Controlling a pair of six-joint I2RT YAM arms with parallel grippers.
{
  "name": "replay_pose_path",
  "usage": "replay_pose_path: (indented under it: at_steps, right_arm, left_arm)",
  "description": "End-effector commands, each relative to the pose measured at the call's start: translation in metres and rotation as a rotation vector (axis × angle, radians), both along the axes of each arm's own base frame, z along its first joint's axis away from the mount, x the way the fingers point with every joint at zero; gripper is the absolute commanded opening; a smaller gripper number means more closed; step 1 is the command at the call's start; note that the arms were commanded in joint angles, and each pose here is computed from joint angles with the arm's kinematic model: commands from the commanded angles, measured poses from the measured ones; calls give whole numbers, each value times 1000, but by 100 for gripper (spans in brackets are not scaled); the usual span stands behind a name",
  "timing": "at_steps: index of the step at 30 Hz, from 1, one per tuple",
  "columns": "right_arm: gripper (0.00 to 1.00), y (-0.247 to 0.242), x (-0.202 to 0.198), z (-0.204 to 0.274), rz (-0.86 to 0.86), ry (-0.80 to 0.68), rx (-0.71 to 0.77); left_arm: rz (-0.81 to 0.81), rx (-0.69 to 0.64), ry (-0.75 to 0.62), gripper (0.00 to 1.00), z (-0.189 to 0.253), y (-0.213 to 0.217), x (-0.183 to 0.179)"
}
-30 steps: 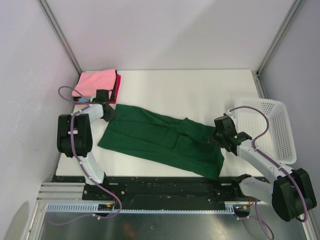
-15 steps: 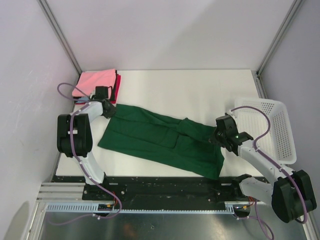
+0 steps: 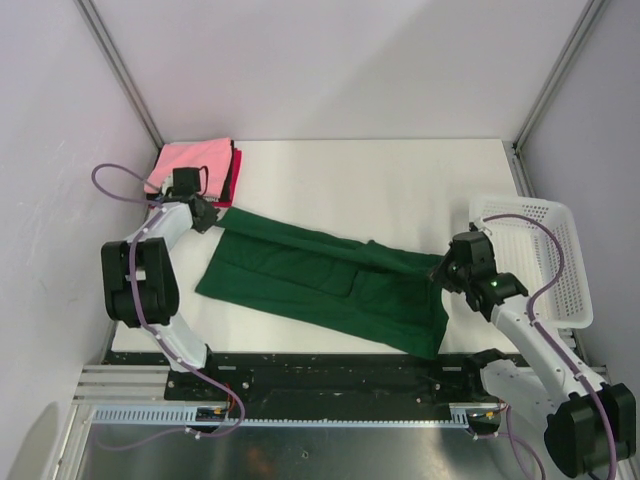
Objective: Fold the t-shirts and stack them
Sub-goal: Fold the other side of the tshirt into a rectangle
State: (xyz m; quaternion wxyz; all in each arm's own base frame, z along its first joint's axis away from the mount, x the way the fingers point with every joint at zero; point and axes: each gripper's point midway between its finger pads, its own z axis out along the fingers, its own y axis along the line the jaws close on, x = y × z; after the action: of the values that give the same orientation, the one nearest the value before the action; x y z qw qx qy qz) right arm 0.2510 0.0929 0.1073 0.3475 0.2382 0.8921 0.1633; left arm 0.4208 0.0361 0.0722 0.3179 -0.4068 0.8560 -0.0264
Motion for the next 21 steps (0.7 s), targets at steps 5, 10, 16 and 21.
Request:
replay_pose_path:
  at_steps: [5, 10, 16, 21]
  right_arm:
    - [0, -1, -12, 9, 22, 0, 6]
    - [0, 1, -20, 11, 29, 9, 15]
    - [0, 11, -33, 1, 52, 45, -5]
    - [0, 11, -39, -13, 47, 82, -20]
  left_arm:
    - [34, 55, -41, 0, 27, 20, -1]
    - [44, 38, -17, 0, 18, 19, -10]
    - [60, 16, 30, 0, -1, 16, -26]
    - [64, 6, 62, 0, -13, 14, -31]
